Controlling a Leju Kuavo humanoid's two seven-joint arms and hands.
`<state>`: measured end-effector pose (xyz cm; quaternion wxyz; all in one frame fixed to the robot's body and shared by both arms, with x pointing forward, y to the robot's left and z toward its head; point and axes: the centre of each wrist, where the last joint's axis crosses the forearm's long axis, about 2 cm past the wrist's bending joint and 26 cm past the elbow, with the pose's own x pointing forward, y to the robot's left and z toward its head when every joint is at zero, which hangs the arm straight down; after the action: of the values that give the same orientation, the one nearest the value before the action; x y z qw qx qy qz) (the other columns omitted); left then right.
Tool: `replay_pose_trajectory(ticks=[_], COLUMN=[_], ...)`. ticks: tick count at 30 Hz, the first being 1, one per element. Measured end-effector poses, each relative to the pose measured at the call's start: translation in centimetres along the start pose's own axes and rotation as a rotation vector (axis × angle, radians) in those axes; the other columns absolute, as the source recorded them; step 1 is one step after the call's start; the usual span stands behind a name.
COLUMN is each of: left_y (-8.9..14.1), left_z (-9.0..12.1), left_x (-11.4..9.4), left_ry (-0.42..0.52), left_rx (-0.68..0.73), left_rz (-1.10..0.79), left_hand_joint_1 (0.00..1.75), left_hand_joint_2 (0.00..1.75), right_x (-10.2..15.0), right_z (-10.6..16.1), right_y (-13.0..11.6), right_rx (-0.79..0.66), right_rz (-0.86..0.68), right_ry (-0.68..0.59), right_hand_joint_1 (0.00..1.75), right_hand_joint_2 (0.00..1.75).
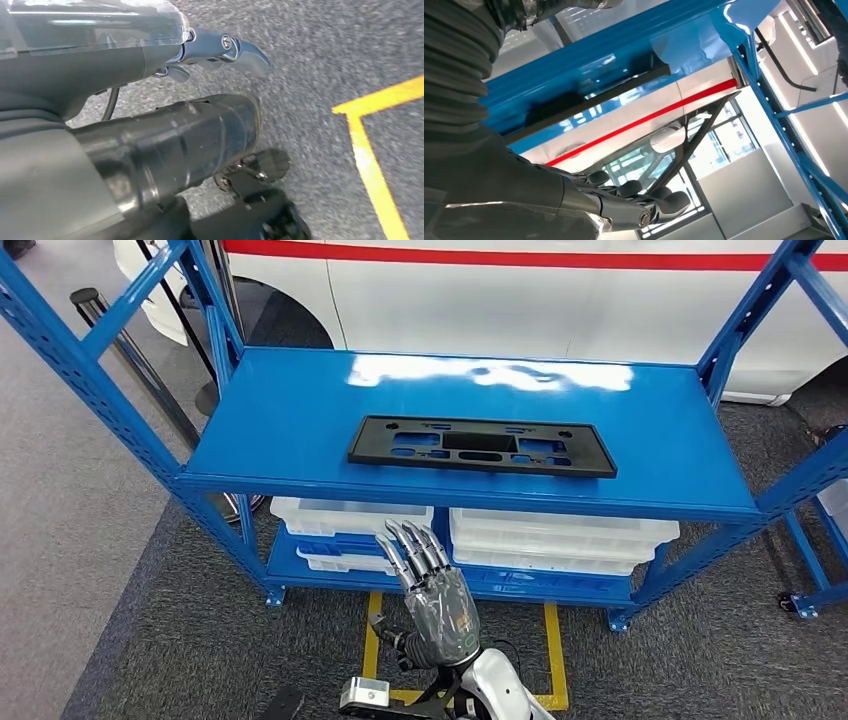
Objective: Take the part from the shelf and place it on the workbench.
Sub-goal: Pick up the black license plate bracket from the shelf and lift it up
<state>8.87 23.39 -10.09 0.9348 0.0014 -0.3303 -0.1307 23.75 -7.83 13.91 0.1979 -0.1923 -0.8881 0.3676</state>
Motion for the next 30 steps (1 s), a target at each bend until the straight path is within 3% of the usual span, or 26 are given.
replay_pose_trajectory(ticks=[15,30], left_y=[-0.5,-0.7], left_z=[-0.1,-0.1], left_x=[0.4,0.4], left_ry=[0.0,0.006], left_rx=[-0.013,-0.026], left_rz=[0.004,-0.003], left_hand_joint_1=[0.0,0.0], left_hand_joint_2=[0.0,0.0], right_x=[-0.6,-2.2], right_z=[-0.2,-1.0], right_y=[-1.1,-3.0], right_rx=[-0.055,-0.07], right_rz=[0.015,0.215], right_ry=[-0.009,-0.037], right_hand_joint_1=[0.0,0.0], right_hand_joint_2=[1.75,1.75])
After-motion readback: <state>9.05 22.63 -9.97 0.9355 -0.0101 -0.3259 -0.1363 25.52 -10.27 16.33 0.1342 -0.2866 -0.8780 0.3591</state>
